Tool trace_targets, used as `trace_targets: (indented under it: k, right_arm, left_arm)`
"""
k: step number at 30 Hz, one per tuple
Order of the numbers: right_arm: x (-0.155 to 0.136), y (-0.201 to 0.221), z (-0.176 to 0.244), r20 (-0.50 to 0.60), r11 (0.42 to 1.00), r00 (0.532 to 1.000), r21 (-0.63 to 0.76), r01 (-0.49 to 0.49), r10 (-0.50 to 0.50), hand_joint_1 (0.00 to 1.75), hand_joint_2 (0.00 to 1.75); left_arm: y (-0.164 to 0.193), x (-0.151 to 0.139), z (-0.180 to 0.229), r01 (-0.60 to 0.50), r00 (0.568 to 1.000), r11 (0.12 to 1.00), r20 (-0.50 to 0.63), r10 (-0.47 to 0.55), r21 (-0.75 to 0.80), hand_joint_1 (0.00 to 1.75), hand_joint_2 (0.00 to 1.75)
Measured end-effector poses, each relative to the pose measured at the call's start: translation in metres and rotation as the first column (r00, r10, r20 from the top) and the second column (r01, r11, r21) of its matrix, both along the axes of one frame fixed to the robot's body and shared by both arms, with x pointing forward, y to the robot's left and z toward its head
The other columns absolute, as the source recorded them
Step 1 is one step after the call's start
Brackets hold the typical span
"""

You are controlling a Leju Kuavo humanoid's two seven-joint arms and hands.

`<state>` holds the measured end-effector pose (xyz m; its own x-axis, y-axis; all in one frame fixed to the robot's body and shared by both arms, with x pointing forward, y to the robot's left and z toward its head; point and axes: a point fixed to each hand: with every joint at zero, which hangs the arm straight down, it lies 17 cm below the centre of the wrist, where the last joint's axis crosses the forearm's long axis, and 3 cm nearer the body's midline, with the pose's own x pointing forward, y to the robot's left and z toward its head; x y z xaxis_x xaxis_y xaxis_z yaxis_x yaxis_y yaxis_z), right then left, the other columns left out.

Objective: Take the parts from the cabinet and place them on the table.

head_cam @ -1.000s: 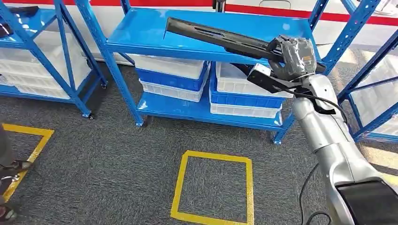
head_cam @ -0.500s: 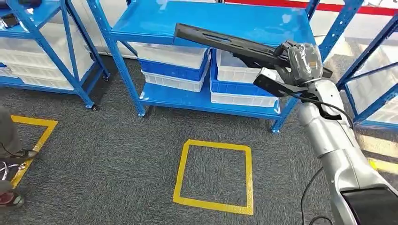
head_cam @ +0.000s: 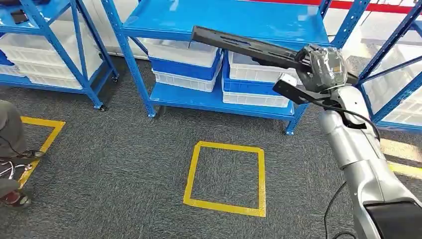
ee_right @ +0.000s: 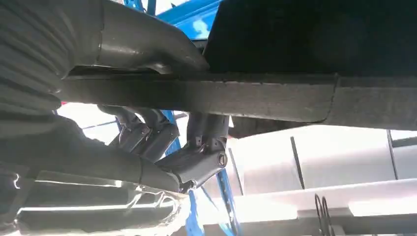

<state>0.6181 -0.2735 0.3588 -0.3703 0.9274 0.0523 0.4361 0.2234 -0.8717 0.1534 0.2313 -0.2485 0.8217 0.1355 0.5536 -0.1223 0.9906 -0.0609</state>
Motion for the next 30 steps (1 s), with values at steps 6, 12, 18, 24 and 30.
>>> trace_targets:
  k: [6,12,18,24,30]
  right_arm:
    - [0.0,-0.008,-0.002,0.0,1.0,1.0,-0.005,0.012,-0.012,1.75,1.75]
    - [-0.001,-0.009,-0.003,-0.003,1.0,1.0,-0.001,0.015,-0.015,1.75,1.75]
    - [-0.001,-0.011,0.0,0.003,1.0,1.0,0.022,0.018,-0.018,1.75,1.75]
    - [0.0,-0.021,0.007,0.012,0.999,1.0,0.046,0.025,-0.026,1.75,1.75]
    - [-0.002,-0.043,0.015,0.025,0.997,0.999,0.069,0.044,-0.045,1.75,1.75]
  left_arm:
    - [0.002,0.001,0.0,0.0,1.0,1.0,0.001,0.0,0.003,0.0,1.75]
    - [0.001,0.001,0.0,-0.002,1.0,1.0,0.002,0.002,0.0,0.0,1.75]
    - [0.005,-0.004,-0.001,-0.009,1.0,1.0,-0.005,0.009,0.004,0.0,1.75]
    - [0.003,-0.002,-0.001,-0.009,1.0,1.0,-0.001,0.009,0.003,0.0,1.75]
    - [0.003,0.005,0.002,0.002,1.0,1.0,0.016,-0.002,0.004,0.0,1.75]
